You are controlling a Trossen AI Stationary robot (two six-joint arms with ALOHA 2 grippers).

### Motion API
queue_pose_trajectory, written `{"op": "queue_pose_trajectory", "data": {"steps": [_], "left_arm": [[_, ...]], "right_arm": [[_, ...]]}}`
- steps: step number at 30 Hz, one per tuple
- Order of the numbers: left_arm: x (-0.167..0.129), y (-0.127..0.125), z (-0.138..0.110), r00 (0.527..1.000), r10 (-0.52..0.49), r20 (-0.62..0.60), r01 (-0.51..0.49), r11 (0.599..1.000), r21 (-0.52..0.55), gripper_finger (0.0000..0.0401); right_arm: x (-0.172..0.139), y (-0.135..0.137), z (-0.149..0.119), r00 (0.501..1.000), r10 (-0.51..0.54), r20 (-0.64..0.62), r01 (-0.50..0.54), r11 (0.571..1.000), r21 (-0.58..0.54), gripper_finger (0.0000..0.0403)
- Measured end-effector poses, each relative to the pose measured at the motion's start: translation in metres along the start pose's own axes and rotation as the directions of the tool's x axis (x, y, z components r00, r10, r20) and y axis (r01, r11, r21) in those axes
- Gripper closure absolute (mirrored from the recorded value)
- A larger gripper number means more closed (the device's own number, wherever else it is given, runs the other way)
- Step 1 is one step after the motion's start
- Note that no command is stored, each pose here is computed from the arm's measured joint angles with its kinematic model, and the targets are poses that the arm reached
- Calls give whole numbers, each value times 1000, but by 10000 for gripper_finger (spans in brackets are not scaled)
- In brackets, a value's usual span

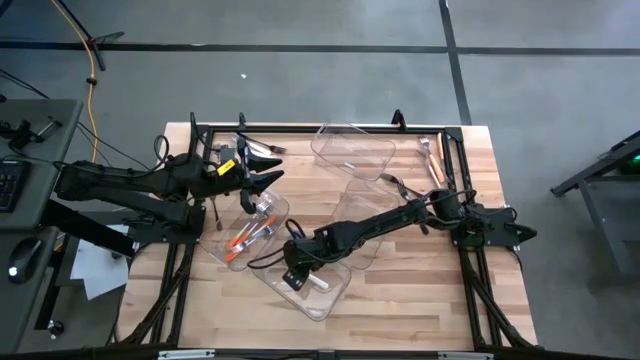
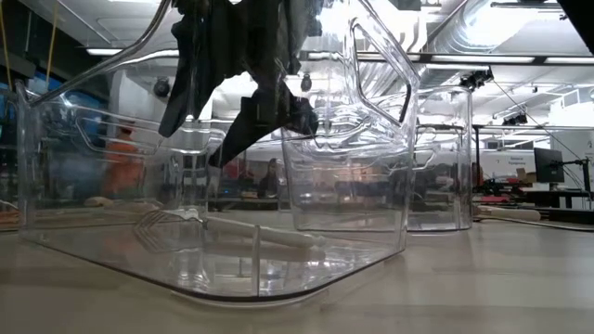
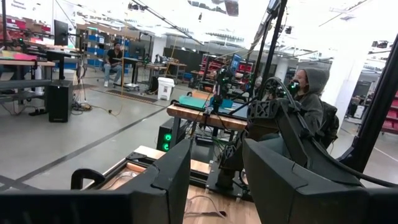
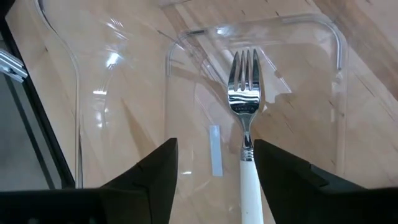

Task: Sort silverware by color (type)
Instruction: Put the white fork into the bottom transparent bin

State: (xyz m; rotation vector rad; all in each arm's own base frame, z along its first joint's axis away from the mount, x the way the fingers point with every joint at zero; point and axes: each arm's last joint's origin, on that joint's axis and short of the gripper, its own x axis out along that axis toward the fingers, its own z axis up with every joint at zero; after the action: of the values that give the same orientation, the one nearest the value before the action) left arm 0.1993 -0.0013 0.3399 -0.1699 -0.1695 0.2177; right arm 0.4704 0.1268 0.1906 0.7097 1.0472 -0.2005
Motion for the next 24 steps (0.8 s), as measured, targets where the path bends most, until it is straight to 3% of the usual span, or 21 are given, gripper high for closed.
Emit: {"op": "queue_pose_trajectory", "data": {"steps": [8,12,20,24], "left_arm": [[0,0,0,1000,0,0,0,1000,0,265],[0,0,0,1000,0,2,0,1000,-1,265],[0,0,2,1000,-2,16,2,1000,-5,265],[-1,0,3,1000,-9,20,9,1000,-9,265]], "right_arm": [[-8,8,5,1000,18,-3,-18,997,-81,208],[-26,15,9,999,-26,-27,21,984,-179,208],[-69,26,19,988,-155,22,153,916,-371,208],[-94,30,17,969,-244,34,233,862,-451,208]]}}
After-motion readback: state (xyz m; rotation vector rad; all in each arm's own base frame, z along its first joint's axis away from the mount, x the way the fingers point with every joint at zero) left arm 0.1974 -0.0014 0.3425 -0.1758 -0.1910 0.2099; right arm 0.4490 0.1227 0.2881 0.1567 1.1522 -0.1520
